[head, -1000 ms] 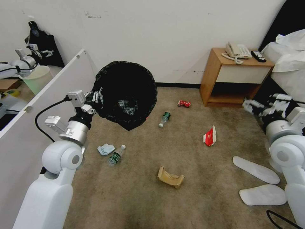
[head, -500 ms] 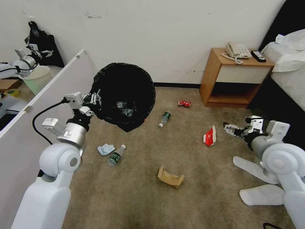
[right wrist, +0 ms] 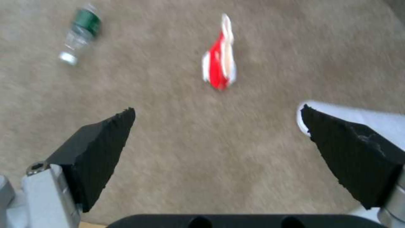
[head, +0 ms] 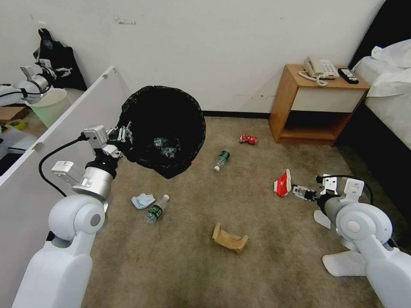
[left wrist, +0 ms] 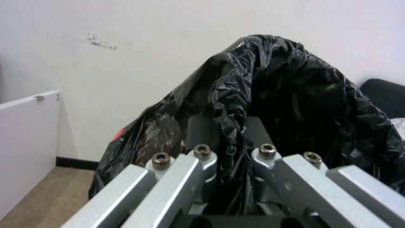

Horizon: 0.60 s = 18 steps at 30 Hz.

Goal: Pick up the trash bin, then pick up the garbage from the floor and place it into the trash bin.

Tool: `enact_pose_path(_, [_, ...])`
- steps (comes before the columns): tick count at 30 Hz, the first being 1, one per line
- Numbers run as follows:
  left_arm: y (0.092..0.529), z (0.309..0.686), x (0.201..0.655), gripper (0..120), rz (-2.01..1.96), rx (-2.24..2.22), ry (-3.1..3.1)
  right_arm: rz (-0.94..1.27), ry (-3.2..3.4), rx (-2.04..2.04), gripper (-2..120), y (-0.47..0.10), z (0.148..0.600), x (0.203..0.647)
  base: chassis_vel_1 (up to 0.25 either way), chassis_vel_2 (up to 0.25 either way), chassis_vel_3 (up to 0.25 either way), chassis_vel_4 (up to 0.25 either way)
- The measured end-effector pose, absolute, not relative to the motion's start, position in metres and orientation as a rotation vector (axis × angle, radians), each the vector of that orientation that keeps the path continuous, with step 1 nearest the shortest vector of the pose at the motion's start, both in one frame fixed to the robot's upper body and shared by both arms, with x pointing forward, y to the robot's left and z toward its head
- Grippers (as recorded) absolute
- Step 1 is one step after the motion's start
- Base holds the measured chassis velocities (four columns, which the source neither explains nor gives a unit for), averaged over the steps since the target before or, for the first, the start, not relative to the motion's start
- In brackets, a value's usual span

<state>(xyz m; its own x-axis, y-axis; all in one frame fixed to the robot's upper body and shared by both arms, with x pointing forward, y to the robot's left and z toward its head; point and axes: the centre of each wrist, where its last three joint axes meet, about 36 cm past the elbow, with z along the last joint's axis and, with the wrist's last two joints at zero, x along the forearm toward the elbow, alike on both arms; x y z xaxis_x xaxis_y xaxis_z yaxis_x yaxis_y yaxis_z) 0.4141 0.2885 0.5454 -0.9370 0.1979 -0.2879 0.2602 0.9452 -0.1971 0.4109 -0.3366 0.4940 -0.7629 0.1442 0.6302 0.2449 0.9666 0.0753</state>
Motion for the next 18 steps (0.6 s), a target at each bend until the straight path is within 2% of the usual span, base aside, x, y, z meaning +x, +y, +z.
enact_pose_path(18, [0.292,0.545,0.414,4,-0.348,0.323,2.833,-0.235,-2.258,-0.442,100,-0.351,0.460,0.409,0.000,0.000,0.000,0.000])
